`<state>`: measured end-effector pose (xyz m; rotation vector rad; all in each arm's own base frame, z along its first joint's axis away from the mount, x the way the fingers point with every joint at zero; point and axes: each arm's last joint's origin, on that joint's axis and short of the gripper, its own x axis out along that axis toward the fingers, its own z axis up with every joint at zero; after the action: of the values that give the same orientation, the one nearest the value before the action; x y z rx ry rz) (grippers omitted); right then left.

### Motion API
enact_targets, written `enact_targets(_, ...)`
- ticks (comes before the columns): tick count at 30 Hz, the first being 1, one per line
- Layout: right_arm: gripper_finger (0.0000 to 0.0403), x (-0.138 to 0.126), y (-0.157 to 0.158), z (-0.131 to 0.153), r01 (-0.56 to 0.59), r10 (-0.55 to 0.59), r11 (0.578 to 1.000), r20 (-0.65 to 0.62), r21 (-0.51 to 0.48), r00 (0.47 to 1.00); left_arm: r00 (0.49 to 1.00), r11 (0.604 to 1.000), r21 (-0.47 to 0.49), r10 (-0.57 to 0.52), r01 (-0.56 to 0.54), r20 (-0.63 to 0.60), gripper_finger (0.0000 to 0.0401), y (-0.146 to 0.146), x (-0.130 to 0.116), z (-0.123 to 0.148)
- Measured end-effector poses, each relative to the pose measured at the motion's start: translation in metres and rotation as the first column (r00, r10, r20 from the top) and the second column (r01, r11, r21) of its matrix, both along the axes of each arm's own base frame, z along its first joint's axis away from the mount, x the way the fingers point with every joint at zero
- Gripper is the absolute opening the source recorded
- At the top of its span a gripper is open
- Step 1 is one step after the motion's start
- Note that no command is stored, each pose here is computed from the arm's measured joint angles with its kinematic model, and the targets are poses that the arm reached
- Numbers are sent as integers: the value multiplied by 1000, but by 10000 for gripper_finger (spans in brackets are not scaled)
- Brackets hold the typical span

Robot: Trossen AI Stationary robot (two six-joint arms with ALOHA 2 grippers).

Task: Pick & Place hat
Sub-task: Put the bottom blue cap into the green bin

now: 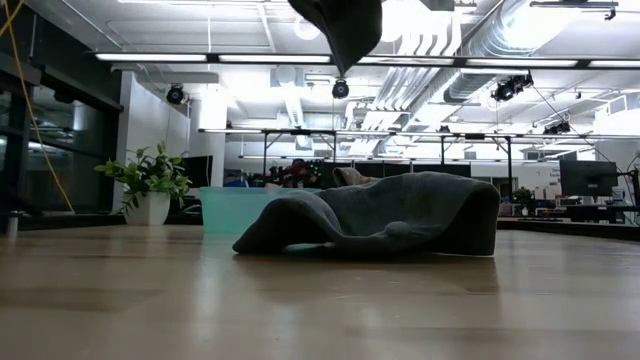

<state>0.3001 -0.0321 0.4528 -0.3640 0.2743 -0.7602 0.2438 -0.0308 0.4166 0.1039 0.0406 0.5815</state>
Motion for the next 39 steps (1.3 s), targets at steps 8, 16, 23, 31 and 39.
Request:
enact_targets(8,5,18,-2,-14,-18,19,1000,-32,19,999,993,991,136,9,6,-115,276,-6,27,-5)
enact_targets(16,5,23,-2,-19,-35,36,998,-14,55,999,958,962,238,184,-130,-221,276,-7,47,-20)
enact_targets(23,5,24,1,-19,-73,72,994,4,79,997,944,954,234,240,-187,-227,276,-4,59,-29)
enact_targets(31,5,24,9,-19,-92,92,993,4,79,996,936,939,196,315,-282,-159,276,15,69,-30)
enact_targets(39,5,24,12,-19,-94,94,993,1,75,996,930,934,198,330,-297,-163,276,21,69,-30)
